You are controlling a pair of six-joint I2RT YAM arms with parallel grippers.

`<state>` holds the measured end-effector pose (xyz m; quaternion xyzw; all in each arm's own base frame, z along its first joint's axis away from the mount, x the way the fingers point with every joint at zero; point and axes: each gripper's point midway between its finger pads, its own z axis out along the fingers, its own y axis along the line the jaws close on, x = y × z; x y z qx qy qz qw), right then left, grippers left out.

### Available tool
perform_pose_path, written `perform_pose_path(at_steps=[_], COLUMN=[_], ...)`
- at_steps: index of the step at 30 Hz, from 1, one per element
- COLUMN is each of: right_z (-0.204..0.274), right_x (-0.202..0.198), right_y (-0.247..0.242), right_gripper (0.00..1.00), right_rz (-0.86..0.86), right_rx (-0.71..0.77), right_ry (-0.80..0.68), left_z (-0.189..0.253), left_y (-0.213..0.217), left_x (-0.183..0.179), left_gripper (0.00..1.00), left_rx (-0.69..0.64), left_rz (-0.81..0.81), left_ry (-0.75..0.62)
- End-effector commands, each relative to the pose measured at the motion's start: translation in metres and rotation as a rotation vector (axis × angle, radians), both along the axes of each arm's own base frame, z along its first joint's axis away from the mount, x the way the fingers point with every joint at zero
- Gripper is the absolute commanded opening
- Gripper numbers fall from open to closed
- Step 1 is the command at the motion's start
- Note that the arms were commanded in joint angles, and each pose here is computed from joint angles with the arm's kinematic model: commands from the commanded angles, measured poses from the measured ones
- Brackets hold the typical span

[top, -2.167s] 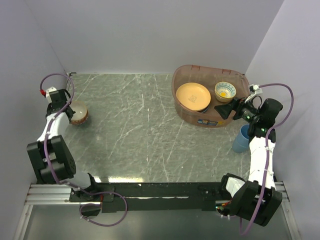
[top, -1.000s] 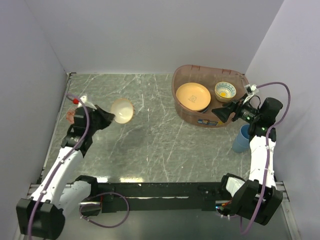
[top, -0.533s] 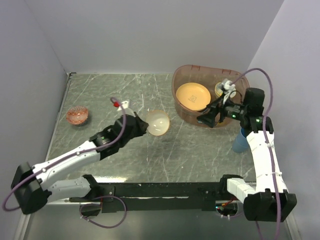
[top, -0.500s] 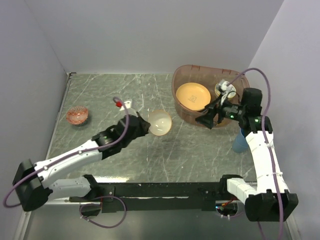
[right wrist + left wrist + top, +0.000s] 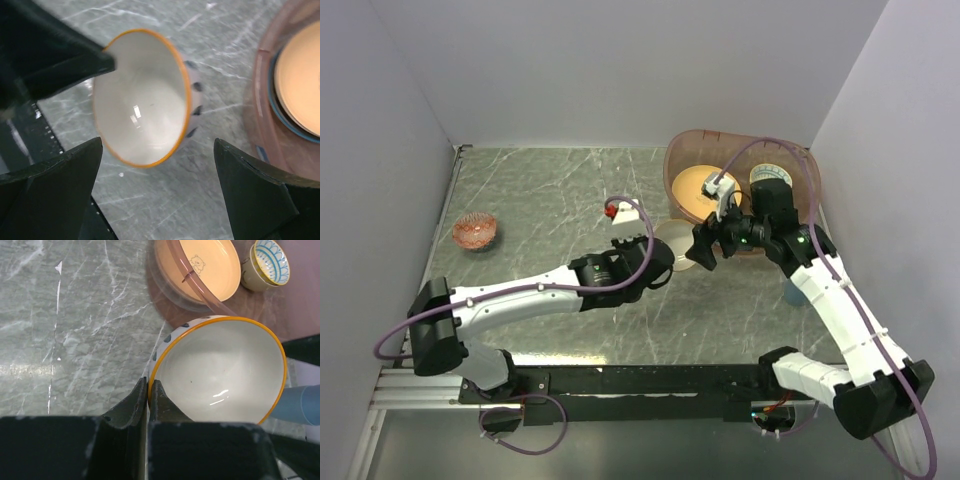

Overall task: Place the mixed dishes into the plastic bin
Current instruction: Pick up the bowl from the center of the board.

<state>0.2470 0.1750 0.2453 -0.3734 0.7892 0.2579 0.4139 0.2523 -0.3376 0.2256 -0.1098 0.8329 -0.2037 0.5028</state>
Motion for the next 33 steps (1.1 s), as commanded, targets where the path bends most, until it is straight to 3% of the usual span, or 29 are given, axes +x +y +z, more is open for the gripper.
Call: perform_pose_path(at_steps=[1, 7, 9, 10, 13, 16, 19, 22, 23, 24, 27, 33], right_z=[0.015, 0.005, 0.003, 0.002, 0.000, -0.002, -0.002, 0.000, 0.002, 0.005, 0.013, 0.028], right_x=[0.027, 0.042, 0.047, 0.049, 0.053, 0.055, 0.055, 0.056, 0.057, 0.055, 0.058, 0.059], right_y=[-0.008, -0.008, -0.008, -0.009, -0.007, -0.007, -0.007, -0.010, -0.012, -0.010, -0.018, -0.041], right_gripper=[1.00, 0.96, 0.86, 0.71, 0.57, 0.27, 0.08, 0.00, 0.00, 0.00, 0.00, 0.00], right_rz=[-0.127, -0.195, -0.211, -0.223, -0.228, -0.233, -0.233, -0.242, -0.244, -0.228, -0.223, -0.195], right_rx=[-0.032, -0.063, -0.066, -0.067, -0.067, -0.070, -0.071, -0.069, -0.059, -0.039, 0.014, 0.069], right_ry=[-0.052, -0.028, -0.020, -0.015, -0.004, 0.007, 0.008, 0.006, 0.004, 0.009, 0.021, 0.009], left_z=[0.036, 0.042, 0.043, 0.045, 0.045, 0.046, 0.050, 0.054, 0.055, 0.056, 0.060, 0.062], left_y=[-0.004, -0.012, -0.015, -0.016, -0.017, -0.020, -0.020, -0.019, -0.018, -0.017, -0.011, 0.010], left_x=[0.007, 0.005, 0.003, 0.003, 0.003, 0.000, -0.002, -0.007, -0.008, -0.011, -0.017, -0.026], left_gripper=[0.01, 0.01, 0.01, 0.01, 0.01, 0.01, 0.01, 0.02, 0.09, 0.27, 0.56, 0.89], left_rx=[-0.080, -0.079, -0.075, -0.084, -0.085, -0.083, -0.098, -0.115, -0.118, -0.124, -0.142, -0.192], left_rz=[0.105, 0.099, 0.091, 0.091, 0.083, 0.051, 0.012, -0.034, -0.047, -0.080, -0.145, -0.268], left_ry=[-0.073, -0.093, -0.097, -0.100, -0.104, -0.107, -0.124, -0.147, -0.151, -0.166, -0.207, -0.257])
